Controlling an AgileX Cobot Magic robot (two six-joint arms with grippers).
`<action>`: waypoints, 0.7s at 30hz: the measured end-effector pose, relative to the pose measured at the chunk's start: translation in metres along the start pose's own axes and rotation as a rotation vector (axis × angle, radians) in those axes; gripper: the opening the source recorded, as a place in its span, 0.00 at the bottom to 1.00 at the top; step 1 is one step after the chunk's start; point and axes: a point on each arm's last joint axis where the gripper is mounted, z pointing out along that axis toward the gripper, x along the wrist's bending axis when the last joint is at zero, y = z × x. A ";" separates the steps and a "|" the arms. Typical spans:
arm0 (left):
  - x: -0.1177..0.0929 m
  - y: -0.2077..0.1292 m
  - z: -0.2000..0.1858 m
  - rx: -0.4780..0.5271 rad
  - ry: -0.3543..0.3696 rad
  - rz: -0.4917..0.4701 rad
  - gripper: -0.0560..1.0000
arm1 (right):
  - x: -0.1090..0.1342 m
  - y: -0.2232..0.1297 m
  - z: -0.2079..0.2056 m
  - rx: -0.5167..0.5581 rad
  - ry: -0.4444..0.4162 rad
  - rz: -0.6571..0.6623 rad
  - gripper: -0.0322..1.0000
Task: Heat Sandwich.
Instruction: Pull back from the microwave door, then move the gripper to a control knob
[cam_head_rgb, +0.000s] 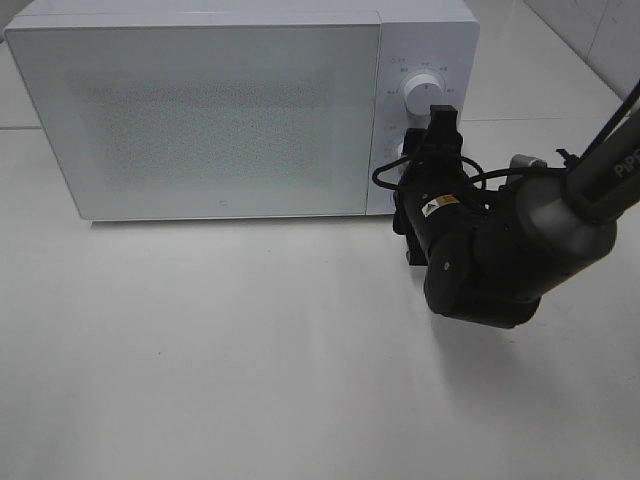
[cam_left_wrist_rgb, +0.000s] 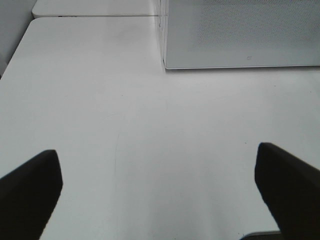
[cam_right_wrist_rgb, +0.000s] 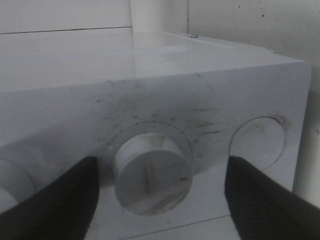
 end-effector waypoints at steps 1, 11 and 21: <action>0.000 0.000 0.000 0.000 0.000 0.000 0.99 | 0.000 0.000 0.000 0.000 0.000 0.000 0.71; 0.000 0.000 0.000 0.000 0.000 0.000 0.99 | -0.001 -0.001 -0.001 0.003 -0.006 -0.003 0.80; 0.000 0.000 0.000 0.000 0.000 0.000 0.99 | 0.004 -0.011 -0.006 0.045 0.044 -0.017 0.78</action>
